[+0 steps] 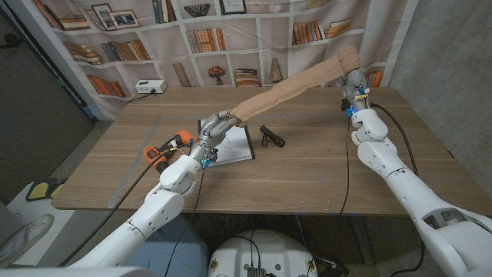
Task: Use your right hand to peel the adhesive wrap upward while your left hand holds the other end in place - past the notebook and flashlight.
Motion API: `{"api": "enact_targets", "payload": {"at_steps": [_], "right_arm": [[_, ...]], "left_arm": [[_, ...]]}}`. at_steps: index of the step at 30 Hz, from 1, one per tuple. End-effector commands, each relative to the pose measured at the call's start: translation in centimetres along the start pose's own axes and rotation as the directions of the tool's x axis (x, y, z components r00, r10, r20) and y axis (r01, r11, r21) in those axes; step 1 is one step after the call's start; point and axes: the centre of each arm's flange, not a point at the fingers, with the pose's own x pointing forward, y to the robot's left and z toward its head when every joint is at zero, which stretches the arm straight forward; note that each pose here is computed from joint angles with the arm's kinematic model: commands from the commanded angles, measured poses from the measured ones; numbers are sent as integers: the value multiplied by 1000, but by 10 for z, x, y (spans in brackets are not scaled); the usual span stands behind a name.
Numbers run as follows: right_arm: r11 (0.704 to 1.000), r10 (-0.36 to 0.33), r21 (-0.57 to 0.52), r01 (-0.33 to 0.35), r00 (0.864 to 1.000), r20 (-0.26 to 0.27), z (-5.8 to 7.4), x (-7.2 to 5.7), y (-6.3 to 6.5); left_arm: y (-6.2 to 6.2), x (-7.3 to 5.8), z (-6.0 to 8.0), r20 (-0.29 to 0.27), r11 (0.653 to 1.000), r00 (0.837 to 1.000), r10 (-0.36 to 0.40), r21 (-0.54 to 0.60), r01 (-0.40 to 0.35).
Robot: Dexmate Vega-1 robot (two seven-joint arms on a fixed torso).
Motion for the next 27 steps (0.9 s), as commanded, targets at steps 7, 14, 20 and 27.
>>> {"api": "enact_targets", "payload": {"at_steps": [7, 14, 20, 27], "right_arm": [[1000, -3, -18, 2, 1000, -15, -1, -8, 11], [1000, 6, -19, -7, 1000, -15, 0, -10, 13], [1000, 6, -20, -6, 1000, -15, 0, -13, 15], [1000, 5, -23, -5, 1000, -15, -1, -16, 18]], "left_arm": [[19, -36, 9, -3, 999, 999, 48, 20, -48], [22, -41, 11, -5, 998, 998, 55, 22, -55], [23, -43, 11, -5, 998, 999, 51, 25, -51], [27, -49, 14, -3, 998, 998, 56, 30, -56]]}}
